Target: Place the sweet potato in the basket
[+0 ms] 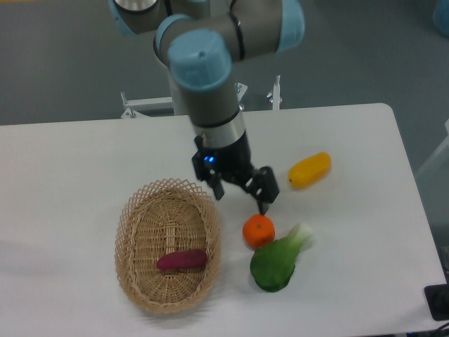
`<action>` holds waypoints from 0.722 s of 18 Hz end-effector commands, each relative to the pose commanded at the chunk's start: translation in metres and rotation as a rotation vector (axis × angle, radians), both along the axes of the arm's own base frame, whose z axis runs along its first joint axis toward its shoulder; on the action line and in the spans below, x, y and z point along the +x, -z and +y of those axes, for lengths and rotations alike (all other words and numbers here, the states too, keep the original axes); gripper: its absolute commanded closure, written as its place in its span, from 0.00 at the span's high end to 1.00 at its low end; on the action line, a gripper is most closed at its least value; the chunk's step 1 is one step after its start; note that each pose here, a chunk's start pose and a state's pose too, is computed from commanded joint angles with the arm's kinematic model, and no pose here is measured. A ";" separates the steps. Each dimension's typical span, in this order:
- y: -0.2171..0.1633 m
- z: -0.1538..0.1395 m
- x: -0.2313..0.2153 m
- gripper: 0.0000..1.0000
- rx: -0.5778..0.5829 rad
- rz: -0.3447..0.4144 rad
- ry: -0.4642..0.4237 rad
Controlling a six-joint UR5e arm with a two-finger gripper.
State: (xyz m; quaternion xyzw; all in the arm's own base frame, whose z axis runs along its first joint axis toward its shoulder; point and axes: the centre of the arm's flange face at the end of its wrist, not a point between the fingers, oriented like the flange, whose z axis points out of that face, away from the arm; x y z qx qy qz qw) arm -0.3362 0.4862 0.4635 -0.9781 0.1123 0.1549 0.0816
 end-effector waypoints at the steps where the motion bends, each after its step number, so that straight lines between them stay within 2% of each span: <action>1: -0.005 -0.012 -0.006 1.00 0.002 -0.022 0.007; 5: -0.019 -0.046 -0.017 1.00 -0.032 -0.052 0.116; 13: -0.023 -0.053 -0.019 1.00 -0.020 -0.047 0.113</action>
